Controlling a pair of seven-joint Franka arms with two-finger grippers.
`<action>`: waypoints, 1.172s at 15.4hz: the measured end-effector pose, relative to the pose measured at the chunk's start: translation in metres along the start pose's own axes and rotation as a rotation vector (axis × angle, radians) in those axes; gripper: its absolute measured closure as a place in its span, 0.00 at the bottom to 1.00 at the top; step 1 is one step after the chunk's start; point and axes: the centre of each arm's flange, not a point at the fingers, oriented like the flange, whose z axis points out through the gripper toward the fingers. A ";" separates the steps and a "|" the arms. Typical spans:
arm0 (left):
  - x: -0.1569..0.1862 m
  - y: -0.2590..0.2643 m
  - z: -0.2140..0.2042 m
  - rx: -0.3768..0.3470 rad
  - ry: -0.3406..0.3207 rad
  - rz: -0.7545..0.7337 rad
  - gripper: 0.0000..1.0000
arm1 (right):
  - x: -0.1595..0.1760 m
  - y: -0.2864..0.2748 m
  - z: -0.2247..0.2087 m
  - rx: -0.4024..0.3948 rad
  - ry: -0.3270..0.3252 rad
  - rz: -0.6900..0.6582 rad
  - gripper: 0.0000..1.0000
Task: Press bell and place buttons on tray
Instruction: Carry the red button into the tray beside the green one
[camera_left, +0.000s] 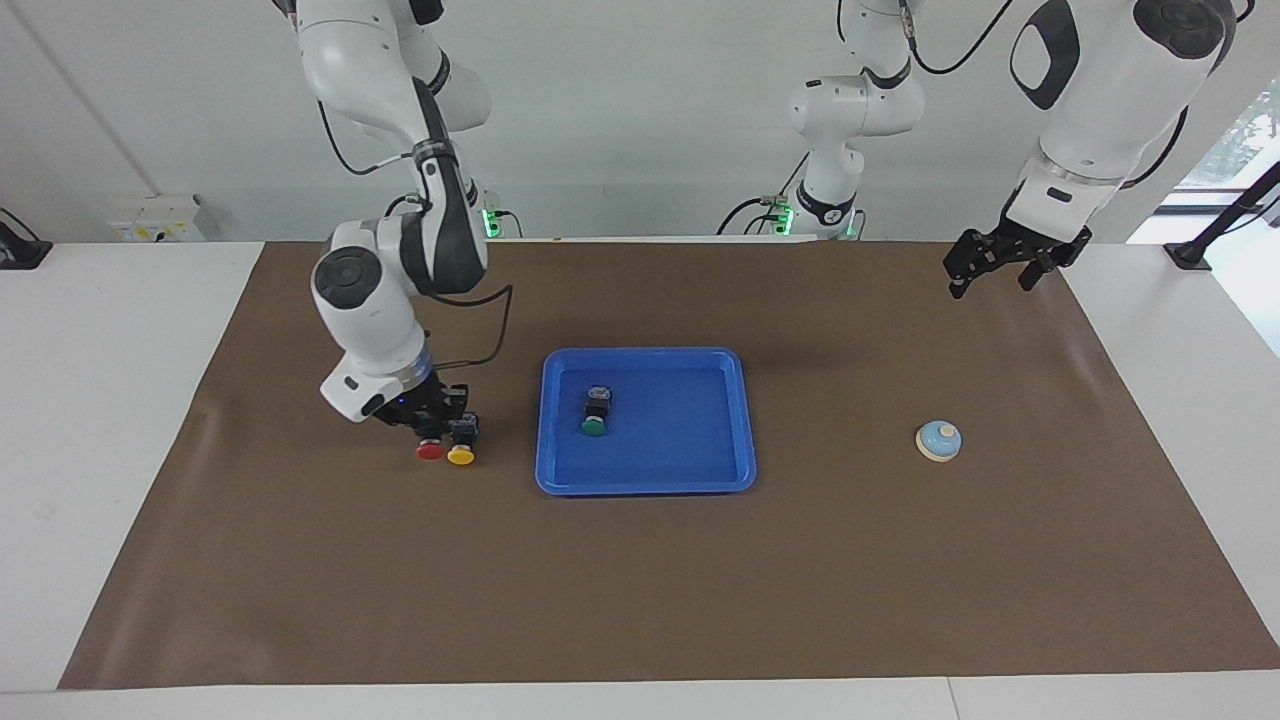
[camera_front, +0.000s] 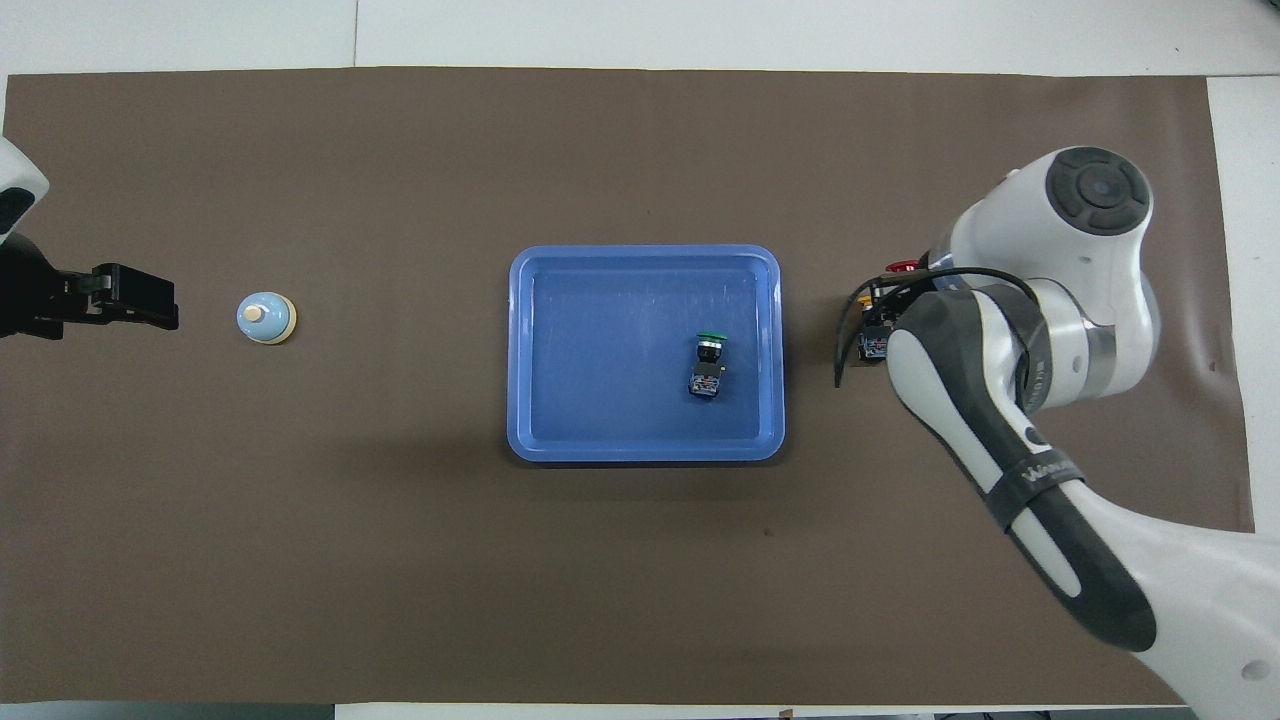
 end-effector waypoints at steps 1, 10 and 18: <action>0.000 0.000 0.000 0.000 0.000 0.000 0.00 | -0.004 -0.039 -0.012 0.007 0.005 0.028 0.59; 0.000 0.000 0.000 0.000 0.000 0.000 0.00 | -0.037 -0.259 0.030 0.040 -0.015 0.140 0.59; 0.000 0.000 0.000 0.000 0.000 0.000 0.00 | -0.035 -0.243 0.056 -0.005 -0.048 0.158 0.19</action>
